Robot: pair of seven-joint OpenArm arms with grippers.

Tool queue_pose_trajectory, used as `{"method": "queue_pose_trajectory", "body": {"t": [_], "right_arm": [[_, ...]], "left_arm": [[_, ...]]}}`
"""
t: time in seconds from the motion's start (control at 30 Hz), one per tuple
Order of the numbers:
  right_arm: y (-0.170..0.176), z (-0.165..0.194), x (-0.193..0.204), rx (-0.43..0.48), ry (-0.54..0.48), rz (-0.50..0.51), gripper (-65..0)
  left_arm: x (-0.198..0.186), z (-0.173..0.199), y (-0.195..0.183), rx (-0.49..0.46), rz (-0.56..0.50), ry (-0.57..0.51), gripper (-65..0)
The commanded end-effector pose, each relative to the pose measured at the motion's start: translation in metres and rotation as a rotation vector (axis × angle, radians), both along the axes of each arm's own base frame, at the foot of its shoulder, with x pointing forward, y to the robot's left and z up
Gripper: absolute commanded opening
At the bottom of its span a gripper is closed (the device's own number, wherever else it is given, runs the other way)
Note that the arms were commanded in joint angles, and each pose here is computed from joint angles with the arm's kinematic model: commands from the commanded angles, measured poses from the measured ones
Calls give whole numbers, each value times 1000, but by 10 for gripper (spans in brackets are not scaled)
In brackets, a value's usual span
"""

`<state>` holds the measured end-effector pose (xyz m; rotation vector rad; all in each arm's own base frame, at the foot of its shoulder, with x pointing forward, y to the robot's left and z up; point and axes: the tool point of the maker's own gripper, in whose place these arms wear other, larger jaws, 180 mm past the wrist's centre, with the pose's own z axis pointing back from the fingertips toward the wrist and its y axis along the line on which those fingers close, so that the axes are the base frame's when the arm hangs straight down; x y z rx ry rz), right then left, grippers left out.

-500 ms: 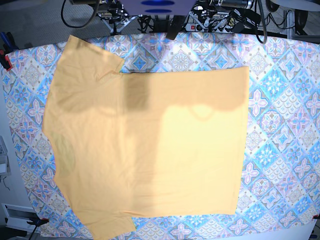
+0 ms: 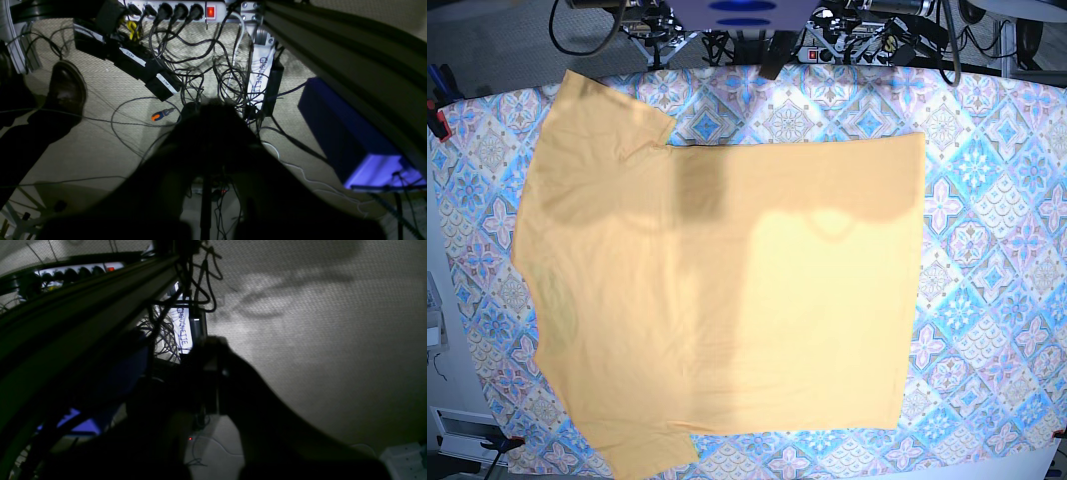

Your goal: Fold the T-shirt properly

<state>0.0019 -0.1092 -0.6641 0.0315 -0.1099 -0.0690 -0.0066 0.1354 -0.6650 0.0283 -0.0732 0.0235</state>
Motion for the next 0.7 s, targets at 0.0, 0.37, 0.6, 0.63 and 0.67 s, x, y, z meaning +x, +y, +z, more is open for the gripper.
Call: {"method": "queue_pose_trajectory", "body": {"t": [0.0,0.37,0.6,0.63,0.67], "right_arm": [[0,0,0,0,-4,1,-650],[0,0,-1,0,-2,1,-650],[-1,0,-10,-2,10,1,-650],[-1,0,-12,-2,13,3,-650],[-2,0,-10,-3,5,3,-650]], "left_arm": [[0,0,-1,2,-2,-4,-650],[0,0,-1,2,0,-4,-650],[-3,0,-1,2,0,0,-650],[-9,0,-1,2,0,9,-650],[-12,0,-1,2,0,14,-650]]}}
